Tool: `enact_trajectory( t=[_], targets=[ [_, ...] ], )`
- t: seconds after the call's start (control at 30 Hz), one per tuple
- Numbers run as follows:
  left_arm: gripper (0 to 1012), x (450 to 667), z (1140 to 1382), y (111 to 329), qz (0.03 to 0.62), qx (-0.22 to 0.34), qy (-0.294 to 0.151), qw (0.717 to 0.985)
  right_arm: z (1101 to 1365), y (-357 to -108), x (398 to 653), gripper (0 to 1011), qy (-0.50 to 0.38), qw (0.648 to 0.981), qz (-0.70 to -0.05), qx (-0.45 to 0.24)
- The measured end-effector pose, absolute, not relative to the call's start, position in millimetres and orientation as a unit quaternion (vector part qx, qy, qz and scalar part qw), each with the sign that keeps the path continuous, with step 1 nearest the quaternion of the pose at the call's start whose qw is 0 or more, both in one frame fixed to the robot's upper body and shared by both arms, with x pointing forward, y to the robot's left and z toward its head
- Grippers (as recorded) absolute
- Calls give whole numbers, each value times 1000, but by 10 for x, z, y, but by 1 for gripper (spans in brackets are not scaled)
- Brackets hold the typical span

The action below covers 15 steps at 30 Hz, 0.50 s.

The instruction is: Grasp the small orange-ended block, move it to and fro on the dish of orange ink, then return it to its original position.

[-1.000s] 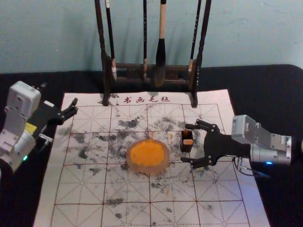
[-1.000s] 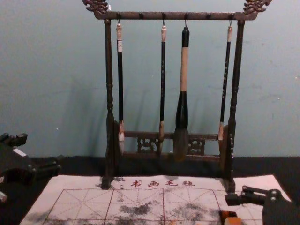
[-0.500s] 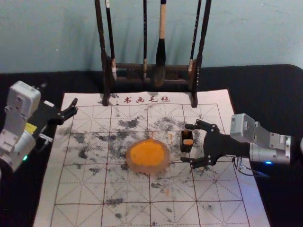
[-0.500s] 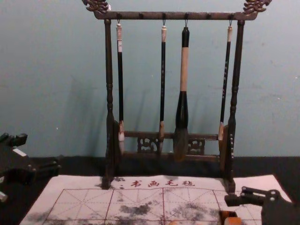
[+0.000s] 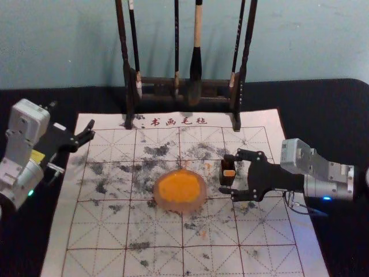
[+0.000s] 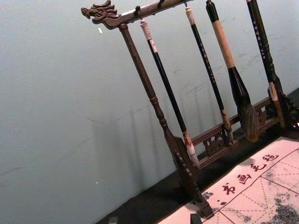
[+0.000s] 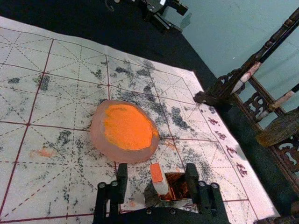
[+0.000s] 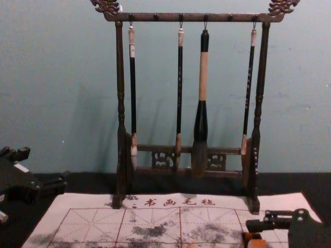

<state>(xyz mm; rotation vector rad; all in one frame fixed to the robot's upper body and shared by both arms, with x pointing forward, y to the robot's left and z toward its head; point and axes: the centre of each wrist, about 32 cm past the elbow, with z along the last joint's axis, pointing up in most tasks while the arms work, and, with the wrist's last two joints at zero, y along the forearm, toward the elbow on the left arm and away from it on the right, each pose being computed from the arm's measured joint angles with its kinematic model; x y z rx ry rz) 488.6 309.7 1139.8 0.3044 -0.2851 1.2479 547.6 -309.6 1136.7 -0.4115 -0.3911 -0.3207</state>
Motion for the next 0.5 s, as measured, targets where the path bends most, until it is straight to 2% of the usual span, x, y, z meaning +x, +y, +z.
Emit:
enact_trajectory(
  t=[0.03, 0.13, 0.23, 0.4, 0.43, 0.5],
  targets=[
    [1001, 4886, 11398, 3097, 580, 142, -132, 791, 11367, -3096, 5475, 762, -192, 947, -158, -202],
    [1001, 4886, 11398, 3097, 580, 142, -132, 791, 11366, -3096, 5474, 706, -192, 947, -158, -202],
    [1001, 4886, 11398, 3097, 580, 141, -132, 791, 11365, -3096, 5474, 567, -192, 947, -157, -202],
    [1001, 4886, 11398, 3097, 580, 142, -132, 791, 11364, -3096, 5473, 448, -192, 947, -157, -202],
    [1001, 4886, 11397, 3096, 580, 141, -132, 791, 11363, -3096, 5473, 388, -192, 947, -157, -202],
    [1001, 4886, 11398, 3096, 580, 141, -132, 791, 11364, -3096, 5473, 333, -192, 947, -157, -202]
  ],
)
